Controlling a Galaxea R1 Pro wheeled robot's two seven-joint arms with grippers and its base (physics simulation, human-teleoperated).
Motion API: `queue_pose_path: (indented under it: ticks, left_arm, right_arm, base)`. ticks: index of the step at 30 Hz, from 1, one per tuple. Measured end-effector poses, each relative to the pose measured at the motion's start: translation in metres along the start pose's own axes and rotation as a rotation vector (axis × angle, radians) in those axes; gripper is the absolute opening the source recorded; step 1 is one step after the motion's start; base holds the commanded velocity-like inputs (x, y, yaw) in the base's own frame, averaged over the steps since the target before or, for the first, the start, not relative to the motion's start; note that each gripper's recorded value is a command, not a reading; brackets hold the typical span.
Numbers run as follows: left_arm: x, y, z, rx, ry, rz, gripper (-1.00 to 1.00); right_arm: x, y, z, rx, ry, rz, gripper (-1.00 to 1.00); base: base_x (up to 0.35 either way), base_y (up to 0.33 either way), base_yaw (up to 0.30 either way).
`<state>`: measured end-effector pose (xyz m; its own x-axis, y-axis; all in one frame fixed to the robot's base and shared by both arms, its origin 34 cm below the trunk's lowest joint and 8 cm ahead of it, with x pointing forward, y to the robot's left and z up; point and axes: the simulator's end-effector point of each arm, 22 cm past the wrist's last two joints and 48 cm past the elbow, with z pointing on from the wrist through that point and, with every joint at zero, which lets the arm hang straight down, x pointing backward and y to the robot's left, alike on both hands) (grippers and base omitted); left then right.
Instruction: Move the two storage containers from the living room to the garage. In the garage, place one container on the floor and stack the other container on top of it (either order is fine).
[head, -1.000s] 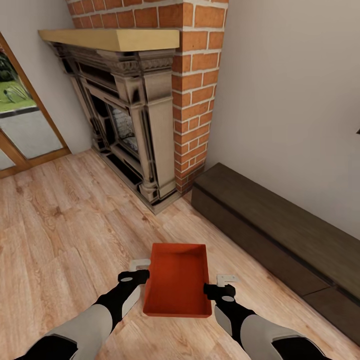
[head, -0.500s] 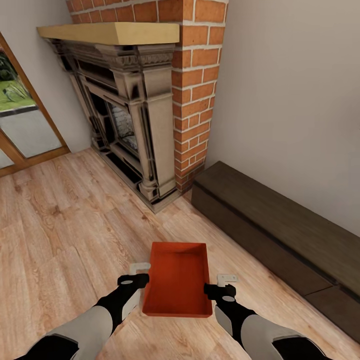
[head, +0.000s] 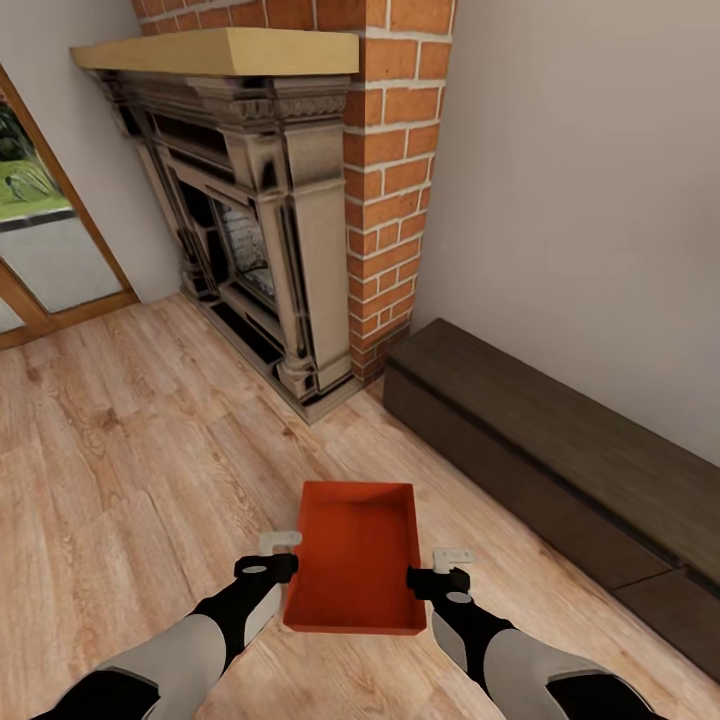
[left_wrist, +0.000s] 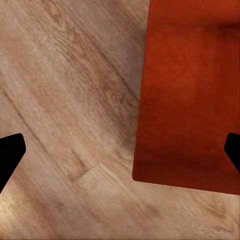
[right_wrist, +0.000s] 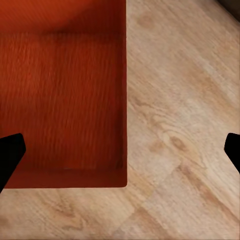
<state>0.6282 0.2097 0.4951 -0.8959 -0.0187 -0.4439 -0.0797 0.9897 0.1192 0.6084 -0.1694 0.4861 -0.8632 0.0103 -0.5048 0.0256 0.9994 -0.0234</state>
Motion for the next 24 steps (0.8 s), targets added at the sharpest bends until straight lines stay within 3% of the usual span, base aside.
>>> queue_pose_path:
  ticks: [15, 24]
  left_arm:
    - [0.012, -0.003, 0.022, 0.0, -0.001, 0.004, 1.0]
    - [0.027, -0.006, 0.036, 0.002, 0.002, 0.083, 1.0]
  right_arm:
    - [0.013, 0.001, 0.021, -0.001, -0.001, 0.001, 1.0]
    - [0.022, 0.002, 0.035, -0.003, -0.003, -0.003, 1.0]
  base:
    - [0.0, 0.0, 0.0]
    - [0.0, 0.0, 0.0]
